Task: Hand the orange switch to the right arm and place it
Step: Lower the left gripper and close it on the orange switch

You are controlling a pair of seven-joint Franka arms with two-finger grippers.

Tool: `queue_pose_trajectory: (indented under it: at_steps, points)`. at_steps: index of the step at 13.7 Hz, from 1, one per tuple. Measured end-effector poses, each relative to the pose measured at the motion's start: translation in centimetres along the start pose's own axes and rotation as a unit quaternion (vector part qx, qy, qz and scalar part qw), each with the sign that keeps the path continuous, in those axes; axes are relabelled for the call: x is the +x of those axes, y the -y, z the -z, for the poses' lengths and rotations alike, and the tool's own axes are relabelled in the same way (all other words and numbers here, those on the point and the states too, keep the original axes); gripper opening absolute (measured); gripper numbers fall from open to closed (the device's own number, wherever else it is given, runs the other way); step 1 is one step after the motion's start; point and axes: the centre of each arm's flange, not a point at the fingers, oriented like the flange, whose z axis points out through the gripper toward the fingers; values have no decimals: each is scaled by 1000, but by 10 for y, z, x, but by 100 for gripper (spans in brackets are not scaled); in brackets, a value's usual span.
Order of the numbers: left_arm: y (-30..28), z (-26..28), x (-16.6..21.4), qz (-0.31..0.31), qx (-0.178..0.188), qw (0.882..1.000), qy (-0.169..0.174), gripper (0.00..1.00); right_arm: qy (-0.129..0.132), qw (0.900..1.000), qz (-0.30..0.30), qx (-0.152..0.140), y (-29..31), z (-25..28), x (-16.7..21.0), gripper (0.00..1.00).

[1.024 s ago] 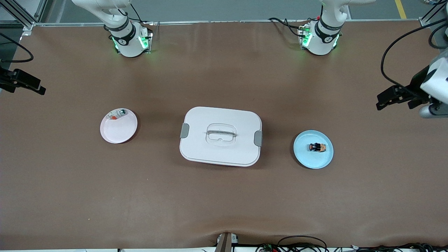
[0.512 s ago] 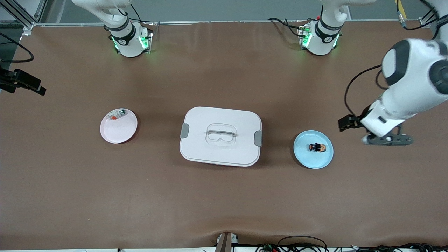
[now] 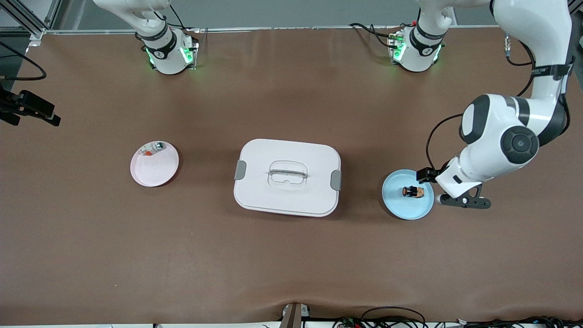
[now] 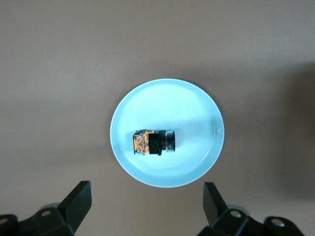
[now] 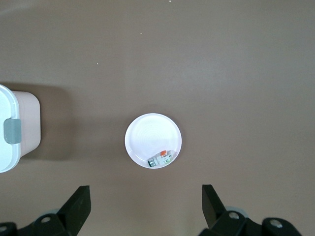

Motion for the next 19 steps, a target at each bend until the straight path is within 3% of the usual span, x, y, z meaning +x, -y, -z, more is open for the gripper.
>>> queue_pose_trajectory:
  at_steps: [6,13,16,19]
  points:
    - [1,-73,13,-7,6,1000,15,100,0,1000,1,0,0,0,0,100]
    - [3,-97,15,-8,5,1000,21,100,0,1000,1,0,0,0,0,100]
    - [3,-90,16,-8,5,1000,15,100,0,1000,0,0,0,0,0,100]
    - [8,-47,13,-3,8,1000,17,100,1,1000,-13,0,0,0,0,100]
